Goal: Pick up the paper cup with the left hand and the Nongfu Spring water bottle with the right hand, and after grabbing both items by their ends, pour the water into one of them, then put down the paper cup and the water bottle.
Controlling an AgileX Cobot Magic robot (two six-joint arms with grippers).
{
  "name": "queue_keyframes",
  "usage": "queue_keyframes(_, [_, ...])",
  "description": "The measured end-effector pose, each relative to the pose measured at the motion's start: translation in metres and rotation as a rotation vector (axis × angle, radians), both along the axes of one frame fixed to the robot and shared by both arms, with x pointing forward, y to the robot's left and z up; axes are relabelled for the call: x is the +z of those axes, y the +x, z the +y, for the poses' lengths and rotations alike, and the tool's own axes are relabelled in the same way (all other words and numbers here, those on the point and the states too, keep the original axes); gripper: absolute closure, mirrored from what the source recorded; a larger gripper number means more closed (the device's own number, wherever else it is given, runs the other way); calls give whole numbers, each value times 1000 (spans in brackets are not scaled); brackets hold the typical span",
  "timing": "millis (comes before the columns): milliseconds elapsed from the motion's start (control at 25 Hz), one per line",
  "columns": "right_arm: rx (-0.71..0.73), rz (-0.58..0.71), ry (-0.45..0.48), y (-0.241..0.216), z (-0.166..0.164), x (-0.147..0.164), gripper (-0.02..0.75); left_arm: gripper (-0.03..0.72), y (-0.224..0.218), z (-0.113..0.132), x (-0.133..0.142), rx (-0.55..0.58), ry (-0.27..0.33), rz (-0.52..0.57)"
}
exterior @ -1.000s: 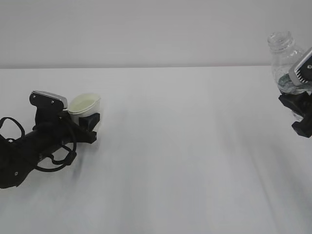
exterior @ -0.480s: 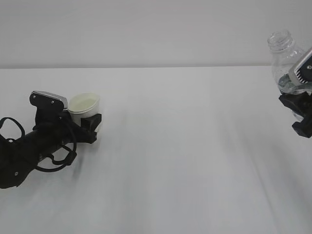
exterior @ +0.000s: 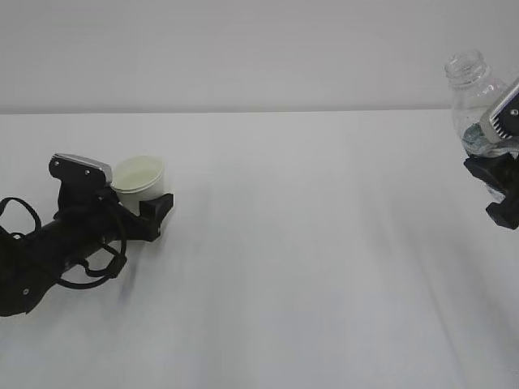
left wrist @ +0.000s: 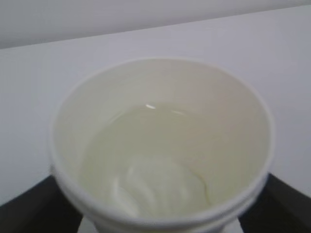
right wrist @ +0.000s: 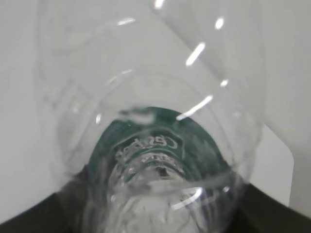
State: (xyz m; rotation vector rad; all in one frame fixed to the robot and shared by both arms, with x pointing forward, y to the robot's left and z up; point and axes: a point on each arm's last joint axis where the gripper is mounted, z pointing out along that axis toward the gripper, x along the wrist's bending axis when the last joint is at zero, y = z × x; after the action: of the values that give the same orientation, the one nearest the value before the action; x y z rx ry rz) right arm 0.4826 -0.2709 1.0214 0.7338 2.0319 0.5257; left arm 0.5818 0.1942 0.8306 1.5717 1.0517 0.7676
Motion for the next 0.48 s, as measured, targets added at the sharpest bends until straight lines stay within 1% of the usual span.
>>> queue_keyframes(240, [-2, 0, 4, 0, 0, 0, 328, 18, -10, 3, -4, 0, 9, 35])
queue_keyframes(480, [-7, 0, 14, 0, 0, 0, 328, 22, -12, 3, 10, 0, 2, 7])
